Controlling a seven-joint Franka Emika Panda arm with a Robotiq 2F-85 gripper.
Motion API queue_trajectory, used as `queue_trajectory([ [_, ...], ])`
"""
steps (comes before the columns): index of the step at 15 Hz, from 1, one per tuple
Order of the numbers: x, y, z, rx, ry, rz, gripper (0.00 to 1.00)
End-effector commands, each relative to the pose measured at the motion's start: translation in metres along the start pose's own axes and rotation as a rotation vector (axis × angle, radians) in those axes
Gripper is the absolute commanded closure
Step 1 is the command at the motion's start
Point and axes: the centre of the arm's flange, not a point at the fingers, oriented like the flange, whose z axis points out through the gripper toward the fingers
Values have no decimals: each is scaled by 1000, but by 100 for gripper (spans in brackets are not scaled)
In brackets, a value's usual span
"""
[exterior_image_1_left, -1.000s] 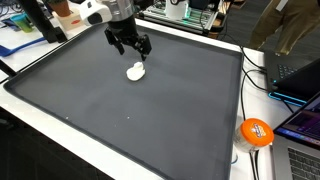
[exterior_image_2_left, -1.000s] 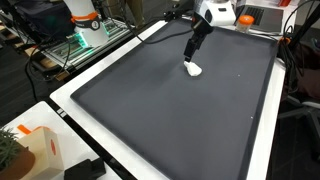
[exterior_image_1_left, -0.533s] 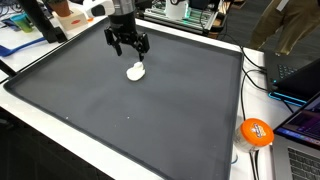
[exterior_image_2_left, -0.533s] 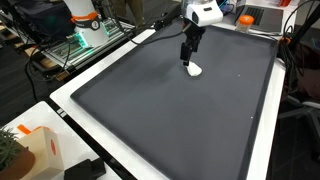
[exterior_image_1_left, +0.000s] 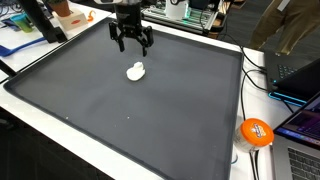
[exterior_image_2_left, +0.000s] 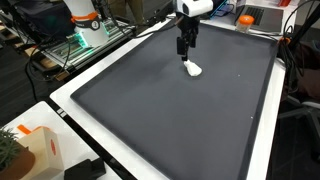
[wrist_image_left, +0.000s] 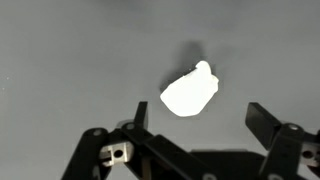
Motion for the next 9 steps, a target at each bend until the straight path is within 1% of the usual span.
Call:
queue_trajectory([
  [1, -3, 2, -1, -1, 26, 12, 0],
  [5, -11, 8, 1, 4, 84, 18, 0],
  [9, -38, 13, 5, 75, 122, -1, 0],
])
